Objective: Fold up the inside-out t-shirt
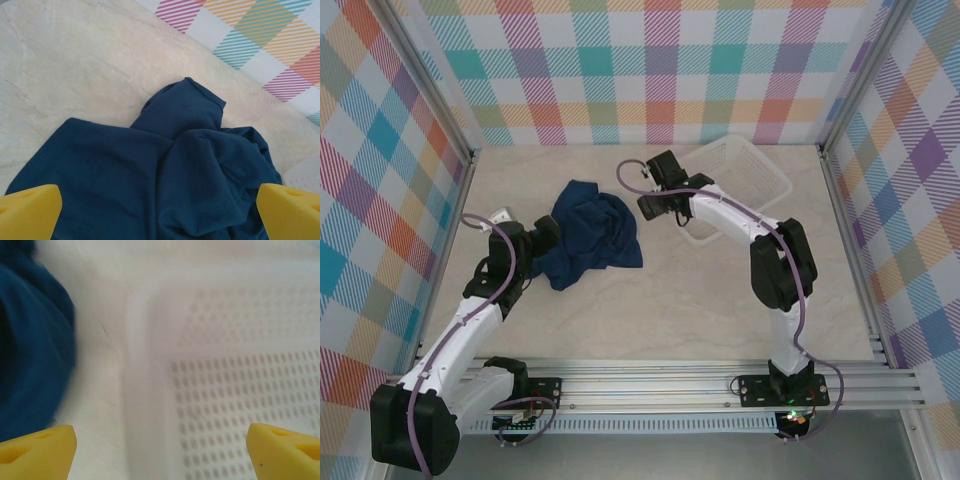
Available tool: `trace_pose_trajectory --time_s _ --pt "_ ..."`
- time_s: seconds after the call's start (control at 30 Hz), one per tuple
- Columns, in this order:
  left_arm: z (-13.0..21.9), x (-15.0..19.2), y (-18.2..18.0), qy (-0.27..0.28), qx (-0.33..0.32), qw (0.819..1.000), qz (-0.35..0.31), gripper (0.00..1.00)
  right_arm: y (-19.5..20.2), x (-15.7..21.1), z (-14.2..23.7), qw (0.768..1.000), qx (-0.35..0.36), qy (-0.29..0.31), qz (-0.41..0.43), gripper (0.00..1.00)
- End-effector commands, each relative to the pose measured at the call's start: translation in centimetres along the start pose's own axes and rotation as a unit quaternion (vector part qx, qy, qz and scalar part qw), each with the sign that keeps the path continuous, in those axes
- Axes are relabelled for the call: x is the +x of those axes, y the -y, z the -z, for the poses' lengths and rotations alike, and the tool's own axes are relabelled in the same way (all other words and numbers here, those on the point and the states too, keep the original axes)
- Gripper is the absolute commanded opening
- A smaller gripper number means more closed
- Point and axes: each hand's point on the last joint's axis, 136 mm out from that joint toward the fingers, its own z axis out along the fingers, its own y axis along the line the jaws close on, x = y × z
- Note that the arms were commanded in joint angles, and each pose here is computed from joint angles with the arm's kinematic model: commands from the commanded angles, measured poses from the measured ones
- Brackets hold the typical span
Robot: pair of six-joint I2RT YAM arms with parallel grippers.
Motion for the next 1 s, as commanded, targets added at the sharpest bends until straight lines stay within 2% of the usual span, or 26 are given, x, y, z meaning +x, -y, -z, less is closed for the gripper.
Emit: trace_pose_trajectory --time_s 0.0,0.17,0.27,0.33,0.43,0.47,0.53,0.67,0.77,0.87,0.97 --pt "-0.1 0.0 0.6 0.003 0.018 1.000 0.008 1.00 5.0 4.2 0.6 0.996 0.046 -0.073 0.032 0.85" --pt "0.0 0.0 0.7 0.001 0.019 1.000 0.003 1.00 13.7 9.3 2.7 0.981 0.135 -0.137 -0.035 0.82" --pt "-0.1 0.2 0.6 0.000 0.017 1.000 0.002 1.00 17.9 11.4 4.4 0.967 0.181 -0.150 -0.097 0.82" --pt "-0.1 0.3 0.6 -0.002 0.018 1.000 0.001 1.00 18.6 11.3 5.3 0.966 0.186 -0.136 -0.118 0.84" --pt "-0.1 0.3 0.7 -0.003 0.021 1.000 0.002 1.00 15.4 8.4 5.1 0.981 0.081 -0.073 -0.159 0.88" --pt "-0.1 0.3 0.8 -0.002 0.021 1.000 0.002 1.00 14.2 7.2 4.7 0.982 0.042 -0.046 -0.177 0.91" --pt "-0.2 0.3 0.8 -0.002 0.022 1.000 0.002 1.00 13.6 5.1 4.0 0.978 0.010 -0.012 -0.210 0.93" --pt "-0.2 0.4 0.9 -0.004 0.023 1.000 0.001 1.00 17.7 3.2 1.1 0.958 0.083 -0.013 -0.273 0.93" --pt "-0.2 0.4 0.9 -0.003 0.021 1.000 -0.001 1.00 20.6 2.3 -0.8 0.949 0.141 -0.021 -0.281 0.92" --pt "-0.3 0.5 1.0 -0.006 0.023 1.000 -0.001 1.00 23.1 3.6 -2.6 0.941 0.170 -0.057 -0.287 0.88" --pt "-0.8 1.1 1.3 -0.020 0.028 0.999 -0.006 1.00 24.8 5.8 -3.4 0.934 0.160 -0.085 -0.308 0.82"
